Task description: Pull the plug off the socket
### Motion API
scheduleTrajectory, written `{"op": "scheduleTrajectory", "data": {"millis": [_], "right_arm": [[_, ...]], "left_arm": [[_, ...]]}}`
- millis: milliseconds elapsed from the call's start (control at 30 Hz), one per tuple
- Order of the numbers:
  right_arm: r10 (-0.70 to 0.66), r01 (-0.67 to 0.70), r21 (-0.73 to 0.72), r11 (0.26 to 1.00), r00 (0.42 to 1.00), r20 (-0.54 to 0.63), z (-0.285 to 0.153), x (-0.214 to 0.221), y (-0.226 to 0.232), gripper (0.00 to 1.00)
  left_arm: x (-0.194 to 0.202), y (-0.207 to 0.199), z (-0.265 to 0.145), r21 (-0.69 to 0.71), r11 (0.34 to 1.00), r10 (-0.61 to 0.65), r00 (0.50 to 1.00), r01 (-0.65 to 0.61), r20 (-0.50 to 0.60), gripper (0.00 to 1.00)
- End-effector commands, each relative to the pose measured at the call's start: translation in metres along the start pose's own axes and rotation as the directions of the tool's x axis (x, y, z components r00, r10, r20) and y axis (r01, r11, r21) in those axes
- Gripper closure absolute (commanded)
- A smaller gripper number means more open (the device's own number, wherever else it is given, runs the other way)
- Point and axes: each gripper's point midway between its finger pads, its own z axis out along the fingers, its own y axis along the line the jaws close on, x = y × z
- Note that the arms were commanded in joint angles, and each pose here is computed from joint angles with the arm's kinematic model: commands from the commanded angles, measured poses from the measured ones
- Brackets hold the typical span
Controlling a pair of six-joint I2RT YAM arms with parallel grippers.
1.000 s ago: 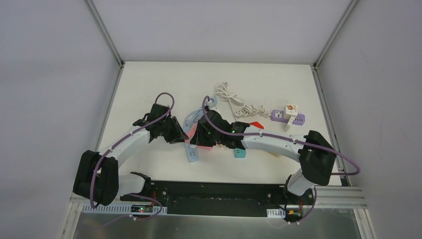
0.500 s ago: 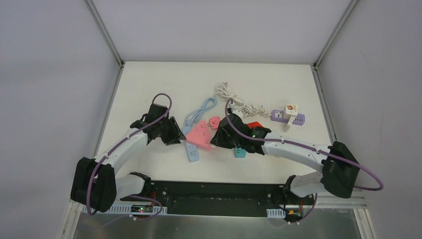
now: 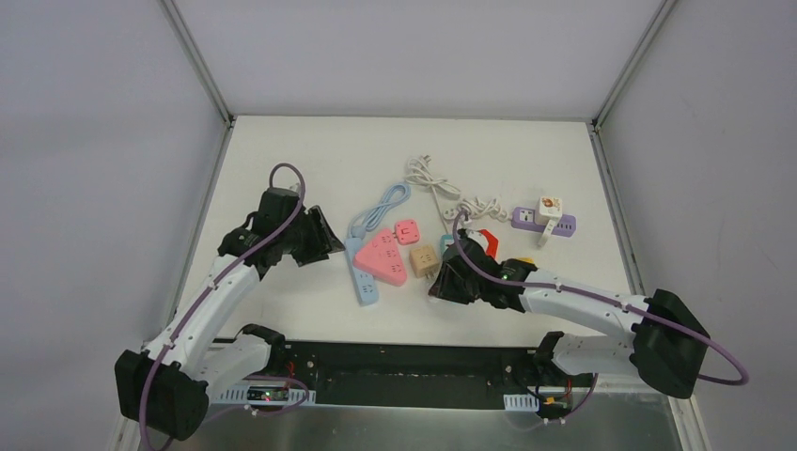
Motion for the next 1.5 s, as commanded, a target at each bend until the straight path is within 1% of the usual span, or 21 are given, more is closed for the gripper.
{"op": "scheduleTrajectory", "data": {"millis": [0, 33, 133, 167, 267, 333, 367, 433, 533, 633, 733, 900, 967, 1033, 1133, 1267, 1367, 1467], "right_arm": [[0.042, -0.042, 0.016, 0.999, 0.998, -0.044, 0.0, 0.014, -0.01, 0.99], [0.047, -0.046, 0.022, 0.999, 0.997, -0.055, 0.002, 0.016, -0.011, 0.94], [0.065, -0.061, 0.059, 0.996, 0.996, -0.064, 0.004, 0.02, -0.019, 0.69], [0.07, -0.066, 0.07, 0.995, 0.996, -0.061, 0.004, 0.02, -0.021, 0.57], [0.081, -0.077, 0.104, 0.992, 0.996, -0.035, 0.002, 0.016, -0.028, 0.32], [0.08, -0.078, 0.107, 0.991, 0.997, -0.012, -0.002, 0.011, -0.029, 0.24], [0.079, -0.079, 0.103, 0.992, 0.997, 0.0, -0.003, 0.009, -0.028, 0.21], [0.075, -0.077, 0.085, 0.993, 0.997, 0.027, -0.007, 0.002, -0.024, 0.19], [0.073, -0.077, 0.049, 0.996, 0.995, 0.069, -0.013, -0.01, -0.014, 0.19], [0.071, -0.071, -0.009, 0.997, 0.992, 0.105, -0.018, -0.021, 0.002, 0.19], [0.067, -0.059, -0.089, 0.994, 0.993, 0.098, -0.018, -0.025, 0.024, 0.2], [0.067, -0.058, -0.128, 0.99, 0.995, 0.073, -0.011, -0.026, 0.042, 0.21], [0.069, -0.06, -0.129, 0.99, 0.996, 0.065, -0.007, -0.025, 0.043, 0.21], [0.071, -0.064, -0.127, 0.99, 0.996, 0.056, -0.004, -0.022, 0.041, 0.22], [0.075, -0.068, -0.119, 0.991, 0.996, 0.055, 0.001, -0.019, 0.037, 0.23], [0.1, -0.092, -0.097, 0.991, 0.992, 0.076, 0.002, -0.02, 0.026, 0.25], [0.119, -0.109, -0.103, 0.989, 0.989, 0.089, -0.001, -0.022, 0.021, 0.26], [0.128, -0.118, -0.111, 0.987, 0.987, 0.092, -0.004, -0.021, 0.016, 0.26]], "left_arm": [[-0.002, 0.012, -0.023, -0.065, 0.996, 0.061, 0.997, -0.058, 0.041, 0.49], [-0.002, 0.012, -0.026, -0.067, 0.996, 0.064, 0.997, -0.061, 0.046, 0.48], [0.003, 0.016, -0.032, -0.071, 0.995, 0.067, 0.997, -0.063, 0.047, 0.45], [0.005, 0.016, -0.032, -0.069, 0.996, 0.064, 0.997, -0.061, 0.042, 0.43], [0.015, 0.022, -0.026, -0.07, 0.997, 0.033, 0.999, -0.033, 0.012, 0.32], [0.025, 0.021, -0.016, -0.036, 0.999, -0.005, 1.0, 0.004, -0.019, 0.29], [0.03, 0.021, -0.011, -0.024, 0.999, -0.024, 0.999, 0.023, -0.034, 0.28], [0.039, 0.021, -0.002, -0.01, 0.999, -0.045, 0.997, 0.044, -0.059, 0.27], [0.049, 0.02, 0.009, -0.01, 0.999, -0.044, 0.996, 0.043, -0.083, 0.27], [0.059, 0.014, 0.019, 0.0, 1.0, -0.017, 0.994, 0.017, -0.108, 0.27], [0.065, 0.013, 0.029, -0.023, 0.999, 0.024, 0.994, -0.027, -0.108, 0.27], [0.066, 0.026, 0.037, -0.155, 0.977, 0.138, 0.988, -0.147, -0.068, 0.27], [0.065, 0.029, 0.035, -0.213, 0.955, 0.197, 0.979, -0.205, -0.061, 0.29], [0.062, 0.028, 0.032, -0.267, 0.931, 0.243, 0.969, -0.247, -0.049, 0.34], [0.068, 0.015, 0.033, -0.284, 0.918, 0.276, 0.96, -0.277, -0.047, 0.39], [0.072, -0.001, 0.037, -0.325, 0.889, 0.325, 0.945, -0.322, -0.047, 0.4], [0.074, 0.001, 0.039, -0.395, 0.849, 0.349, 0.934, -0.352, -0.082, 0.4], [0.082, 0.0, 0.047, -0.418, 0.832, 0.354, 0.929, -0.365, -0.106, 0.4]]}}
